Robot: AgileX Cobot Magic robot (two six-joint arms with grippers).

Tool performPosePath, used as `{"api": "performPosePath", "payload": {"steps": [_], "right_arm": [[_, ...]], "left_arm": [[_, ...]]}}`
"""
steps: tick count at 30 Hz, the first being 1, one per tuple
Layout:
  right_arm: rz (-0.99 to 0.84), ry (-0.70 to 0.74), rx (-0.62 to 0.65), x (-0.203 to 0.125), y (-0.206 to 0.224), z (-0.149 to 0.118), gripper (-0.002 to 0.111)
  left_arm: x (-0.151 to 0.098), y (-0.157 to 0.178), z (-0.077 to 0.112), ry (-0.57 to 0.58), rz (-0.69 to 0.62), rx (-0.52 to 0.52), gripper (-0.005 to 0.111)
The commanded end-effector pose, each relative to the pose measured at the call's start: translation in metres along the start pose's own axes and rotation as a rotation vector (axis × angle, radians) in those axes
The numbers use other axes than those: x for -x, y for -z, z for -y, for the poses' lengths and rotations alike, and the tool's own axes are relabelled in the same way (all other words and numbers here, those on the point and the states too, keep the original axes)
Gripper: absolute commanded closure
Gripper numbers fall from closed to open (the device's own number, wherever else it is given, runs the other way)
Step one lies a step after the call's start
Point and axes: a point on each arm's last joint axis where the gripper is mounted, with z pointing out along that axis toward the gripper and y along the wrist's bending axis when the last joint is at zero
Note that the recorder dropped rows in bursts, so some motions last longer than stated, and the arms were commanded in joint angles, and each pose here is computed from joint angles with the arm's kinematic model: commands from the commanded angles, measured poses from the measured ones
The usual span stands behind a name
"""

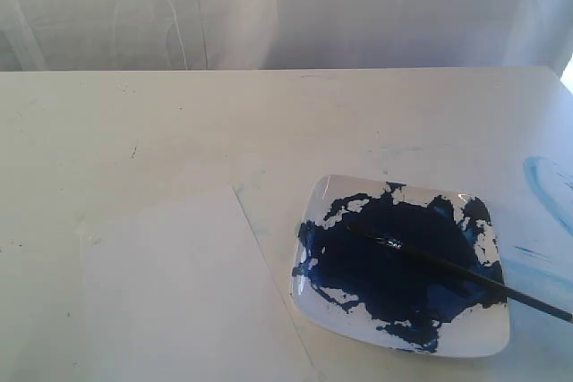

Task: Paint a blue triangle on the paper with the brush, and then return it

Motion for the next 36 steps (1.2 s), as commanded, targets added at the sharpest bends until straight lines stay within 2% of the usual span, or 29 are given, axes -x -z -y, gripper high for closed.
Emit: {"api": "performPosePath", "payload": {"steps": [1, 14, 24, 28, 36], "right_arm": [[0.011, 0.006, 0.0, 0.0, 0.0, 0.0, 0.108], [0.041, 0.015, 0.003, 0.003, 0.0, 0.0, 0.108], [0.362, 0.015, 0.038, 0.031, 0.006, -0.004, 0.108], [0.416, 0.015, 0.044, 0.036, 0.008, -0.004, 0.108], [0.505, -0.145, 0.096, 0.044, 0.012, -0.005, 0.108]], "left_arm": [[-0.001, 0.0, 0.0, 0.002, 0.004, -0.006, 0.107], [-0.001, 0.0, 0.0, 0.002, 0.004, -0.006, 0.107], [-0.001, 0.0, 0.0, 0.002, 0.004, -0.006, 0.107], [-0.001, 0.0, 0.0, 0.002, 0.004, -0.006, 0.107], [-0.001, 0.0, 0.0, 0.002, 0.004, -0.006, 0.107]]}}
